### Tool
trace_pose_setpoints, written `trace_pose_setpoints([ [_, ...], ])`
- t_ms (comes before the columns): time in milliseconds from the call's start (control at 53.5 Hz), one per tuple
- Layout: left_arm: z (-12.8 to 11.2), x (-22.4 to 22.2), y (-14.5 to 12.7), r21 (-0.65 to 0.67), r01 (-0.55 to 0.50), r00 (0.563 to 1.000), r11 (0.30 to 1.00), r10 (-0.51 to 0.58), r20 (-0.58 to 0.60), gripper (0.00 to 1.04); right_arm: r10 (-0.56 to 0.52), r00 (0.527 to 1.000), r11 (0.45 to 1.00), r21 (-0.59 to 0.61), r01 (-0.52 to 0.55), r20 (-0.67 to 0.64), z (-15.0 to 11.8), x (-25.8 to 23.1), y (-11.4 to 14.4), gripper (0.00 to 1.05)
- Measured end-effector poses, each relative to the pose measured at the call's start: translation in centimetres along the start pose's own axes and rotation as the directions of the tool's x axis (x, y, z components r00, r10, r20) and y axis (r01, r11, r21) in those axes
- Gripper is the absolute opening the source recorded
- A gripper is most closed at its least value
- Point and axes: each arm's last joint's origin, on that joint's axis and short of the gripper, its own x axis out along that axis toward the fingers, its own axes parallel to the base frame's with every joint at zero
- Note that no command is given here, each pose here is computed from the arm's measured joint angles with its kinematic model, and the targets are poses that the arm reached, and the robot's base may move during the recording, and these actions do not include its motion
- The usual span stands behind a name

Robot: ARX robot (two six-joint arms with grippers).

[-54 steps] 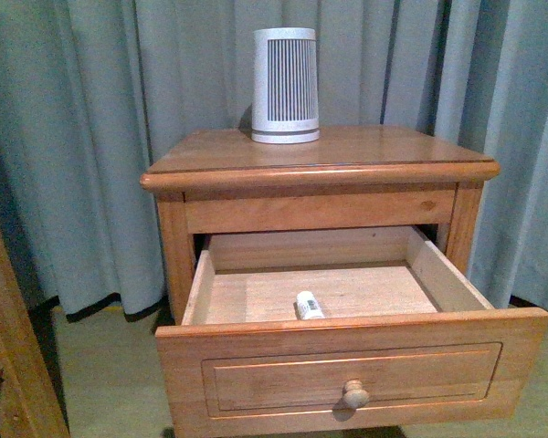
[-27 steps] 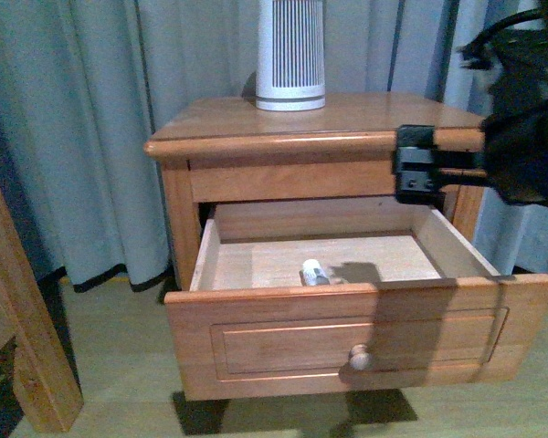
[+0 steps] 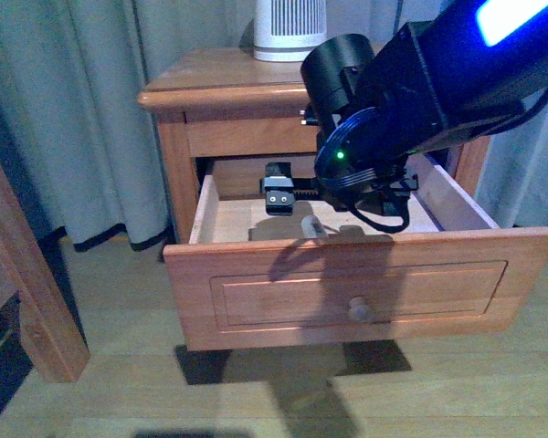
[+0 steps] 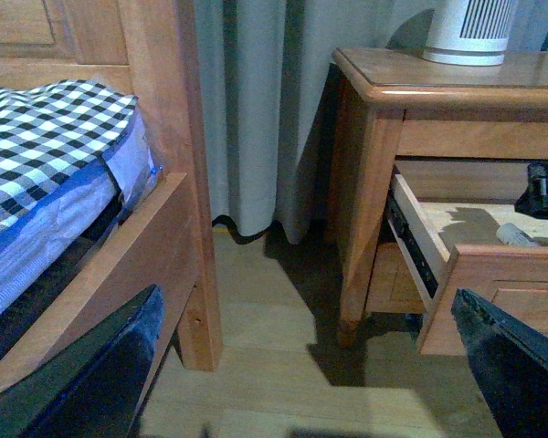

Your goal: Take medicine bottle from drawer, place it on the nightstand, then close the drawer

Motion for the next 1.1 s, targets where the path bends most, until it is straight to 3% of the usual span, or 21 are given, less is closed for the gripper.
trace_pose_setpoints([
  [280, 0.0, 0.0, 0.0, 0.000, 0.000, 1.000, 1.000, 0.000, 0.000, 0.98, -0.021, 0.996, 1.000, -0.017, 0.020, -0.088, -0.8, 4.3, 1.5, 0.97],
  [747, 0.0, 0.0, 0.0, 0.000, 0.000, 1.000, 1.000, 0.000, 0.000, 0.98, -0.053, 0.988, 0.999, -0.021, 0.050, -0.146, -1.3, 4.7, 1.7, 0.32],
  [1102, 0.0, 0.0, 0.0, 0.000, 0.000, 1.000, 1.000, 0.000, 0.000, 0.98, -0.047, 0.989, 0.998, 0.037, 0.053, -0.137, 0.1, 1.9, 1.6, 0.30],
])
